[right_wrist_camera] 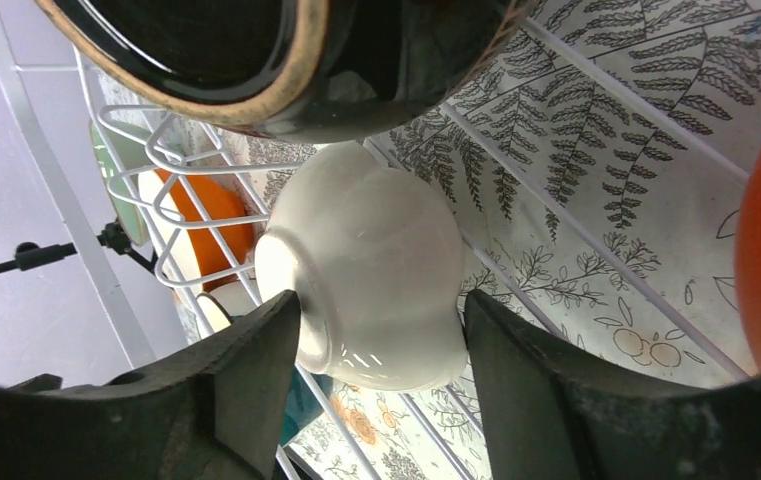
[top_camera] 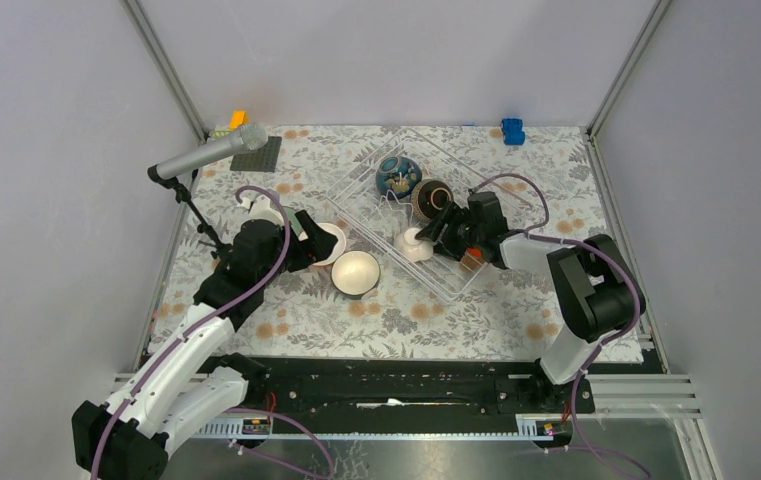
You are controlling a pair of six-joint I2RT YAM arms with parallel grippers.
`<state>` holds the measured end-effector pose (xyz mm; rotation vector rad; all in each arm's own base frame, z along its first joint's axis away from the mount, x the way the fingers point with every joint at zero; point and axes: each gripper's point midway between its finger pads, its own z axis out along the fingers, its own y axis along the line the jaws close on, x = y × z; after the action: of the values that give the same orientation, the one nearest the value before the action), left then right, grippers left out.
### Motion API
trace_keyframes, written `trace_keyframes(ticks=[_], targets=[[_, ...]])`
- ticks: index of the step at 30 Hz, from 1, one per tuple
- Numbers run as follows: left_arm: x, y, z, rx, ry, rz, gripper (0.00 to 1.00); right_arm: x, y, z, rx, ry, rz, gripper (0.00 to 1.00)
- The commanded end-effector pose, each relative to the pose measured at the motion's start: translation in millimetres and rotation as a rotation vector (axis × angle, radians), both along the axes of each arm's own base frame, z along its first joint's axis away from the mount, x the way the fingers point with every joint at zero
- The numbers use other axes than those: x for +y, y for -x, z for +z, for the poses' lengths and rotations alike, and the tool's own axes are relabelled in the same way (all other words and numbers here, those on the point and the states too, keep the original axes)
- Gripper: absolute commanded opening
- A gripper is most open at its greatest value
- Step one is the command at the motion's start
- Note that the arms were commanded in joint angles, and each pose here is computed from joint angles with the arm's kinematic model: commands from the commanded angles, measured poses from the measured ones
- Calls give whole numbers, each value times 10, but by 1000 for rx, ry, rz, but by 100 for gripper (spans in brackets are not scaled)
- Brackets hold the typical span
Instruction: Unload the bowls from the dish rack
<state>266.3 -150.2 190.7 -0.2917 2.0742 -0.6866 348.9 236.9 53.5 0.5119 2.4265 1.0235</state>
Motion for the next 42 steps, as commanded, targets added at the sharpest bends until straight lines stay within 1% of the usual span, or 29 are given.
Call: trace_keyframes(ticks=[1, 3, 6, 9, 11, 18, 21, 23, 27, 28, 29, 30, 34, 37, 42], targets=[[46, -56, 202, -69, 3, 21, 89, 76, -69, 332, -94, -119, 30, 64], [41, -55, 202, -68, 6, 20, 89, 126, -52, 373, -98, -150, 56, 59], [30, -56, 209, -67, 8, 15, 89, 164, -35, 419, -107, -172, 82, 55], [32, -56, 213, -67, 8, 16, 89, 153, -42, 476, -130, -165, 86, 44], [33, -54, 222, -69, 7, 15, 89, 154, -49, 552, -156, -158, 97, 40], [35, -56, 239, -71, 6, 16, 89, 169, -41, 833, -228, -129, 167, 42], [33, -57, 246, -71, 8, 16, 89, 110, -59, 917, -254, -87, 156, 42], [27, -59, 253, -73, 10, 14, 89, 3, -94, 961, -283, -5, 136, 42], [24, -60, 259, -73, 11, 13, 89, -355, -205, 1060, -366, 245, 91, 41], [18, -61, 261, -74, 12, 10, 89, -473, -196, 1054, -370, 324, 88, 33], [12, -63, 256, -73, 14, 8, 89, -573, -212, 1093, -389, 400, 77, 30], [6, -65, 252, -72, 17, 7, 89, -633, -226, 1169, -413, 465, 73, 29], [-35, -71, 231, -65, 30, -6, 89, -836, -225, 1336, -455, 749, 64, 30], [-41, -68, 220, -61, 30, -9, 89, -828, -181, 1355, -459, 894, 95, 31], [-32, -52, 222, -62, 35, -6, 89, -756, -93, 1172, -411, 1086, 157, 33]])
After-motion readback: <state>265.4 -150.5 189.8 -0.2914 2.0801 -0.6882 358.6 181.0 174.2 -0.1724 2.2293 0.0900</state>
